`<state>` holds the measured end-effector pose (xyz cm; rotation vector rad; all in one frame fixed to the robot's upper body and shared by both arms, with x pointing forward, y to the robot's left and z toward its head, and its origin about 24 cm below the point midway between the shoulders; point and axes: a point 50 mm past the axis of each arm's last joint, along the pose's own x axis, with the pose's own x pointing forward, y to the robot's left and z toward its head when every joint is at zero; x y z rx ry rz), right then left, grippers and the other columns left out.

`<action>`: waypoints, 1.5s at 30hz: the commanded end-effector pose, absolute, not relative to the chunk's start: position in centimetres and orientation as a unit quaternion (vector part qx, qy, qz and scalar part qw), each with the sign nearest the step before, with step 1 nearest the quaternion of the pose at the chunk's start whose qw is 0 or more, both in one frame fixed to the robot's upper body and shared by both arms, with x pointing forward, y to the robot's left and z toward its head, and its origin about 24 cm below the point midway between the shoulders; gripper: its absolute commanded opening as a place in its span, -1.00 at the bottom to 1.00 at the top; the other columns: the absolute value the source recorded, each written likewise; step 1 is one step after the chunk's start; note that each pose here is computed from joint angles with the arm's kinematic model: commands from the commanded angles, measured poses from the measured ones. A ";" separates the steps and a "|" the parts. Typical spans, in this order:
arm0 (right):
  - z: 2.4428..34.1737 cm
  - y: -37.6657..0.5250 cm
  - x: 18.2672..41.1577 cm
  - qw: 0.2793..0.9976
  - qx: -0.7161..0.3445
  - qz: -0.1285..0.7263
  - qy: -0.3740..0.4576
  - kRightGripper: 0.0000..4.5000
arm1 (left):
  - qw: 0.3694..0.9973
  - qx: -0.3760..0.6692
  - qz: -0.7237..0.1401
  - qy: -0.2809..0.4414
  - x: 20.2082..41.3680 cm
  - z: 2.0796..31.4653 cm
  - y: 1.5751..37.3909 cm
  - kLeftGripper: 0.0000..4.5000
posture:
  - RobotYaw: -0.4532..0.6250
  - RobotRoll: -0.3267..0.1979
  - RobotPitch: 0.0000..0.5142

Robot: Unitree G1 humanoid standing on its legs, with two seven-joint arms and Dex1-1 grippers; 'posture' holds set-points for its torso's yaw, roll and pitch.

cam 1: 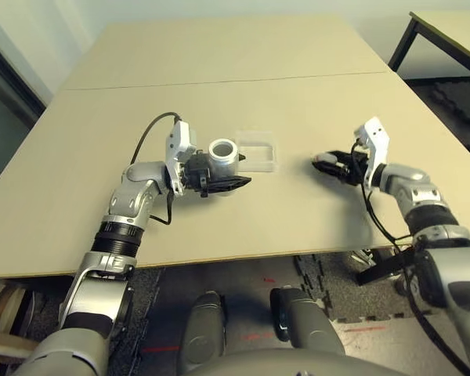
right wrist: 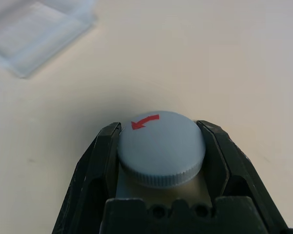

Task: Pour the medicine from the bottle into the box.

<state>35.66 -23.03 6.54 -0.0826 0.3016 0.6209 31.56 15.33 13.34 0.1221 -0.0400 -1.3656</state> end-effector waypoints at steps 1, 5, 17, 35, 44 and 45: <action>6.0 -23.0 35.7 0.948 -0.047 0.279 0.145 0.15 | 0.777 0.060 -0.626 -0.018 31.7 13.4 15.6 0.18 | -0.27 0.25 -0.68; 5.3 -22.9 35.5 0.947 -0.055 0.276 0.155 0.15 | 0.780 0.063 -0.623 -0.020 31.7 13.5 15.7 0.18 | -0.26 0.25 -0.68; 7.9 -22.7 36.1 0.922 -0.114 0.344 0.133 1.00 | 0.837 0.171 -0.511 -0.094 34.5 15.7 16.1 0.18 | -0.26 0.25 -0.66; 13.8 -21.5 34.3 0.845 -0.123 0.510 0.103 1.00 | 0.776 0.483 -0.393 -0.101 38.6 16.7 13.5 0.18 | -0.31 0.25 -0.72; 14.3 -21.0 34.2 0.848 -0.111 0.510 0.092 1.00 | 0.519 0.783 -0.309 -0.148 40.6 18.1 10.9 0.18 | -0.29 0.25 -0.74; 14.3 -21.0 34.2 0.848 -0.109 0.510 0.092 1.00 | 0.510 0.790 -0.306 -0.146 40.7 18.3 10.7 0.18 | -0.29 0.25 -0.74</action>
